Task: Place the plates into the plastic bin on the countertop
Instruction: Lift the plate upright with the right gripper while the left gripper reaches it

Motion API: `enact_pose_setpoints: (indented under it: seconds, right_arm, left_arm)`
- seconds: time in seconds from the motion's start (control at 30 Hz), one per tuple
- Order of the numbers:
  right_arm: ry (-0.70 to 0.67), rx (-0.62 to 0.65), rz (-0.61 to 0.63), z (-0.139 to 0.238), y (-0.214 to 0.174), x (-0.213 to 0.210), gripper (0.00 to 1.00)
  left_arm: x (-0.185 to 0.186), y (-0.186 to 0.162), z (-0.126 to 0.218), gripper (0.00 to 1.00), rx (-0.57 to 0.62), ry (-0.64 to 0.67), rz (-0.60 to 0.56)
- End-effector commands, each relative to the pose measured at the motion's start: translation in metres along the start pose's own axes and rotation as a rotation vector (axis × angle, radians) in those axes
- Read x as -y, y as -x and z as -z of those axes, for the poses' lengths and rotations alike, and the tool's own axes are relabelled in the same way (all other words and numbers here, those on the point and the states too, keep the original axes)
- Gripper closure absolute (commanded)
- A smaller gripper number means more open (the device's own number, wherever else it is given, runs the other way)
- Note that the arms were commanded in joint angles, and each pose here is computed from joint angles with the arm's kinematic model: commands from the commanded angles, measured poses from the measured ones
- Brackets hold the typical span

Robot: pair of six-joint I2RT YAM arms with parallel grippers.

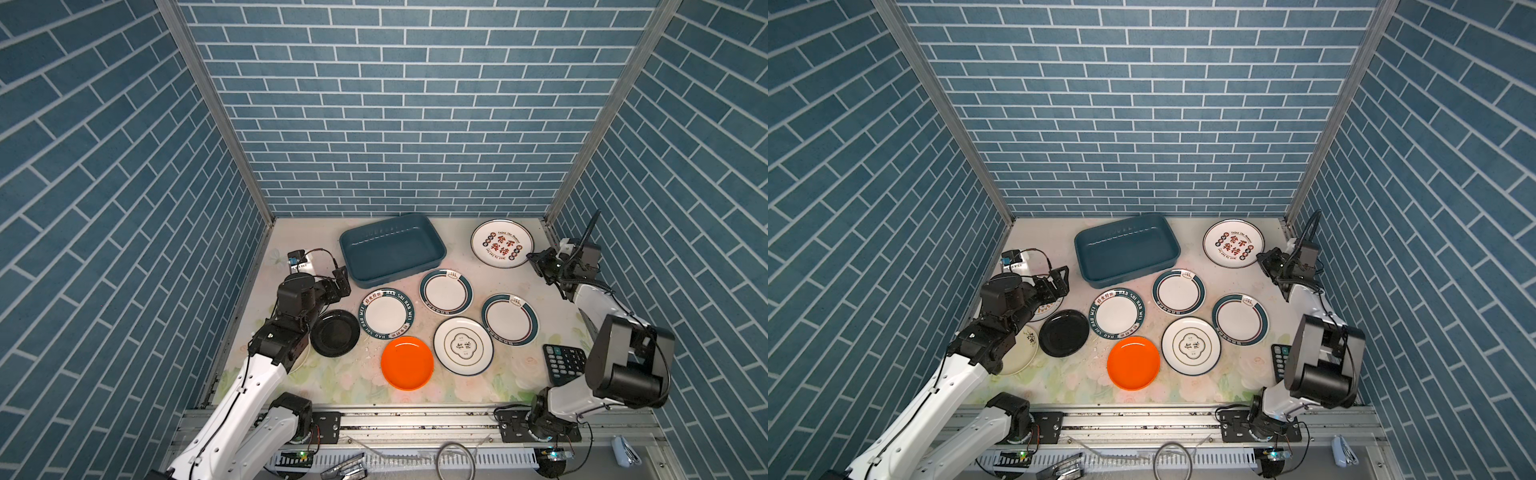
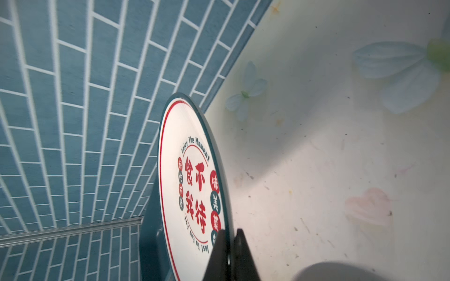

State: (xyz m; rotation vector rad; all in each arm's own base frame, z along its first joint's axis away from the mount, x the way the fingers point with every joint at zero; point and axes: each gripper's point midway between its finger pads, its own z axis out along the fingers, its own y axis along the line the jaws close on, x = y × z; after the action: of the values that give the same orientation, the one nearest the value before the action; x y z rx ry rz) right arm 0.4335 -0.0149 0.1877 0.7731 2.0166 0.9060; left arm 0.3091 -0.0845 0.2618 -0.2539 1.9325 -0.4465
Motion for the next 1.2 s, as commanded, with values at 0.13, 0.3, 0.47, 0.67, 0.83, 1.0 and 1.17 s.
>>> enact_pose_setpoints:
  seconds: [0.13,0.3,0.47,0.67,0.83,1.0,1.17]
  right_arm:
    - [0.165,-0.046,0.033,0.040,-0.030,-0.076,1.00]
    - [0.203,-0.126,0.133,0.034,-0.073,-0.114,1.00]
    - [0.281,-0.218,0.198,0.019,-0.110,-0.157,1.00]
    - [0.359,-0.324,0.256,0.007,-0.149,-0.197,1.00]
    - [0.413,-0.388,0.283,0.007,-0.179,-0.221,1.00]
    - [0.502,-0.426,0.263,0.012,-0.191,-0.241,1.00]
    - [0.569,-0.446,0.226,0.017,-0.197,-0.251,1.00]
  left_arm:
    - [0.053,-0.008,-0.007,0.00,-0.057,-0.177,0.021]
    - [0.089,-0.007,-0.007,0.00,-0.066,-0.279,-0.002]
    - [0.095,-0.004,-0.002,0.00,-0.061,-0.284,-0.021]
    - [0.084,-0.003,0.004,0.01,-0.032,-0.251,-0.014]
    - [0.081,-0.001,0.005,0.00,-0.019,-0.242,0.011]
    - [0.094,-0.001,0.001,0.02,-0.056,-0.286,0.039]
    - [0.112,-0.003,-0.009,0.14,-0.122,-0.365,0.083]
